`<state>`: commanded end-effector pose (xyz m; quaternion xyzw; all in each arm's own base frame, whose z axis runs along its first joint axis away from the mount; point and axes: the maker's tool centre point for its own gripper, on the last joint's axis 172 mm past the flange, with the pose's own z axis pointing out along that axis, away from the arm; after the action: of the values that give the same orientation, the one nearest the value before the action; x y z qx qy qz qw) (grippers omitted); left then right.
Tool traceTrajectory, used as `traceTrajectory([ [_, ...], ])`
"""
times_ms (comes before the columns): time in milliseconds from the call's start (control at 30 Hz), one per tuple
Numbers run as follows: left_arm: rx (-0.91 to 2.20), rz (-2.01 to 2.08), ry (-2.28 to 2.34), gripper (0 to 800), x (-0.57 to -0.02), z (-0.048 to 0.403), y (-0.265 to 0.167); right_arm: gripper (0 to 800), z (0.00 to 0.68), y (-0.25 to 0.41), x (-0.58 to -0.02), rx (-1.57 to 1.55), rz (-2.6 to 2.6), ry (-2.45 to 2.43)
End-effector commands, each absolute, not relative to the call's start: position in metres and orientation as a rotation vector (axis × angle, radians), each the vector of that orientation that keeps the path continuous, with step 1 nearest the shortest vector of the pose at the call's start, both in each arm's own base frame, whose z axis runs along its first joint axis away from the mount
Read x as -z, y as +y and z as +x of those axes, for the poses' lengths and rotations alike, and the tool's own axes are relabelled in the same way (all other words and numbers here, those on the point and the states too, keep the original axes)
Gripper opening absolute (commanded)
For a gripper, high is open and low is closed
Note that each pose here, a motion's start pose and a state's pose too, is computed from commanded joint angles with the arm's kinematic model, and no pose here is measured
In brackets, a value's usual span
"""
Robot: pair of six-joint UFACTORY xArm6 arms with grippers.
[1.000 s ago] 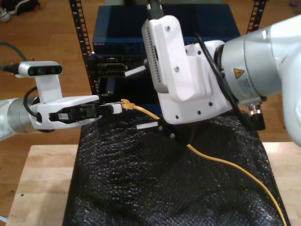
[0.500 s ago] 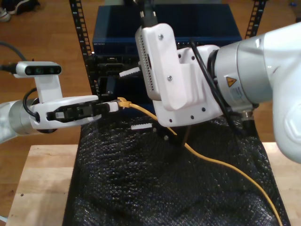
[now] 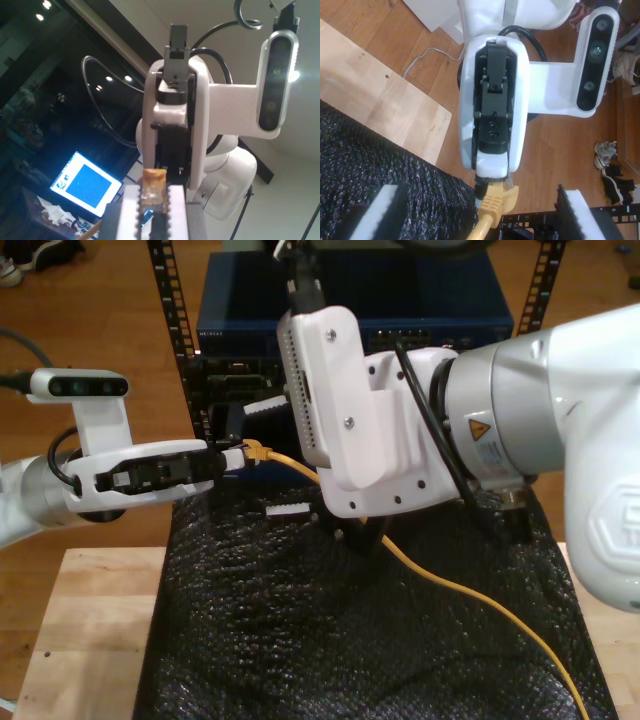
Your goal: Grab the cable and plug it in
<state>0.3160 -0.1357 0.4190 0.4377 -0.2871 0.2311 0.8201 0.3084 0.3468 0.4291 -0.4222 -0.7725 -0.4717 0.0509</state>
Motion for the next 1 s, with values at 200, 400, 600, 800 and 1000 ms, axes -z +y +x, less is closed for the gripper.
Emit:
traceTrajectory([
  [200,-0.492,0.927,-0.612,22,-0.4202,0.3154,-0.1353,528,0.3167,0.3414,-0.4327,1.490,-1.318,-2.339],
  [400,-0.492,0.925,-0.610,21,-0.4203,0.3156,-0.1351,445,0.3174,0.3416,-0.4335,1.497,-1.323,-2.335],
  [600,-0.493,0.923,-0.610,22,-0.4209,0.3156,-0.1349,429,0.3167,0.3420,-0.4326,1.494,-1.323,-2.334],
  [800,-0.491,0.909,-0.607,22,-0.4226,0.3146,-0.1336,375,0.3148,0.3441,-0.4319,1.490,-1.315,-2.337],
  [1000,-0.488,0.909,-0.602,22,-0.4215,0.3152,-0.1334,364,0.3150,0.3443,-0.4312,1.488,-1.317,-2.335],
])
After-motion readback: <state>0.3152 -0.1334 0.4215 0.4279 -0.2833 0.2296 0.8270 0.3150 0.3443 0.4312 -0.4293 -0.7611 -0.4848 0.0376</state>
